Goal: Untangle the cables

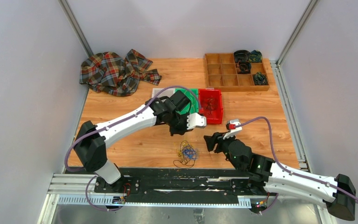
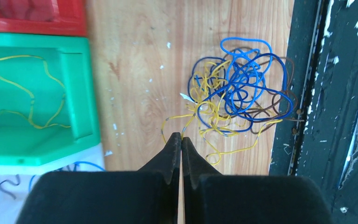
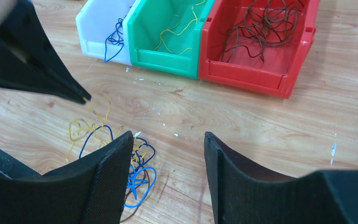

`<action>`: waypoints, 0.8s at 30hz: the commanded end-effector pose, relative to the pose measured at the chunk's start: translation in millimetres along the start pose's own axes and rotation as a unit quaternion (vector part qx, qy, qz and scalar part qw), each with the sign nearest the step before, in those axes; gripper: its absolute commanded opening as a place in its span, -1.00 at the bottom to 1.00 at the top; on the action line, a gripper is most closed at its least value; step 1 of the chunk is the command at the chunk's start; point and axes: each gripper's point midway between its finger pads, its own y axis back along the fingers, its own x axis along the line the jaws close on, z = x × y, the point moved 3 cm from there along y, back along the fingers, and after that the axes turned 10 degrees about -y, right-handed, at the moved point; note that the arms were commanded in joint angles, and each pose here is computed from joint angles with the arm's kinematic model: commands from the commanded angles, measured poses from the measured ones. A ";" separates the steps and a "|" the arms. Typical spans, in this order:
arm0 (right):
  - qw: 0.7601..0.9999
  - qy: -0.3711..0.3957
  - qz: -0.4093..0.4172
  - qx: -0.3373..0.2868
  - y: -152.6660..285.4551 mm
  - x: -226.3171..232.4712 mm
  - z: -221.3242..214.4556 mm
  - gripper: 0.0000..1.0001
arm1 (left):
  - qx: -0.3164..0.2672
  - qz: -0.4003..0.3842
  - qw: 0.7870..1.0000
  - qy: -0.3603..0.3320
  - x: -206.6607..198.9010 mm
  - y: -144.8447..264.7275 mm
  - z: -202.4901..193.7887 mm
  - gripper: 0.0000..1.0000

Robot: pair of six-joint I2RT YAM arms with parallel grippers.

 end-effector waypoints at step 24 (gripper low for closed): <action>0.977 0.016 0.213 0.026 -23.4 137.1 47.0 0.46 | -0.108 0.059 0.992 0.005 -17.7 151.8 78.8 -0.99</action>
